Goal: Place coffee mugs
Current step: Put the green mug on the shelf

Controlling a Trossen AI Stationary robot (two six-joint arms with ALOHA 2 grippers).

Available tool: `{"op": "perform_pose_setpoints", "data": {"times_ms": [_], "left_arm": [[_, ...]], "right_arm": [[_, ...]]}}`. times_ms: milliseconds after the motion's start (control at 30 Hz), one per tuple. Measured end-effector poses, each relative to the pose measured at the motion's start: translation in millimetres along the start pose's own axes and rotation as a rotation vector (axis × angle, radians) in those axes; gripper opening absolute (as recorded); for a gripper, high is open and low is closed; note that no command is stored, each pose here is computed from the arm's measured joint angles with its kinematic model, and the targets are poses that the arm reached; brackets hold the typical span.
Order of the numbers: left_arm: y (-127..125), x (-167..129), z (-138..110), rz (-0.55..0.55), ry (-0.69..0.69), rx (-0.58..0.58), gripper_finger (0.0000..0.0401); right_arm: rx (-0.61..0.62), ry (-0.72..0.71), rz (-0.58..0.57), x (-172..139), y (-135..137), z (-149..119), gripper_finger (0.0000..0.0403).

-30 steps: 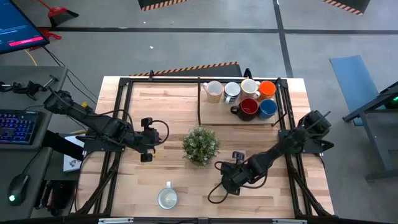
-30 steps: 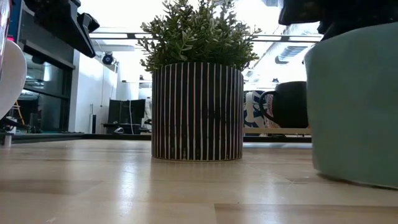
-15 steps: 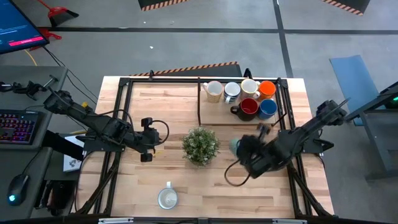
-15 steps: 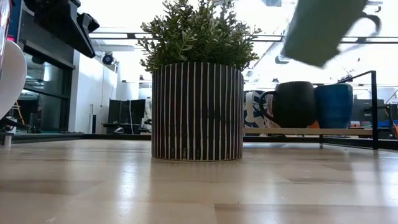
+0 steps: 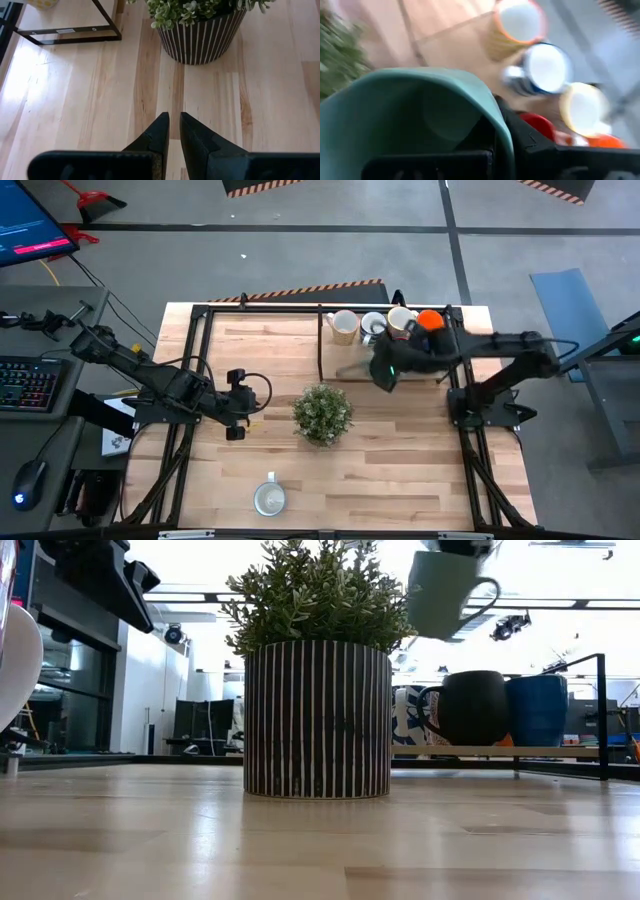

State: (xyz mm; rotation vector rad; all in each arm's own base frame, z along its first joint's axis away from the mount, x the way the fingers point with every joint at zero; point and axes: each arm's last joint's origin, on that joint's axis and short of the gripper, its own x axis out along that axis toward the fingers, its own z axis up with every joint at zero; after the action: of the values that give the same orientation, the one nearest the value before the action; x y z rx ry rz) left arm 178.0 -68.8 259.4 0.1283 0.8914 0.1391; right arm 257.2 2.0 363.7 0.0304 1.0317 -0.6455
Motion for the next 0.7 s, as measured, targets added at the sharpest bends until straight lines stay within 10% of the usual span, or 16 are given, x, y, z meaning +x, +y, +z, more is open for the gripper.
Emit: {"op": "perform_pose_setpoints", "data": {"times_ms": [133,700], "left_arm": [[-0.3,0.0,0.9,-0.003,-0.009,-0.005,0.0035],[-1.2,-0.1,3.8,-0.012,-0.035,-0.043,0.0035]], "right_arm": [[0.075,0.018,0.149,23.7,-20.7,19.2,0.0000],[-0.027,0.236,0.142,117.8,-6.1,36.4,0.0000]]}}
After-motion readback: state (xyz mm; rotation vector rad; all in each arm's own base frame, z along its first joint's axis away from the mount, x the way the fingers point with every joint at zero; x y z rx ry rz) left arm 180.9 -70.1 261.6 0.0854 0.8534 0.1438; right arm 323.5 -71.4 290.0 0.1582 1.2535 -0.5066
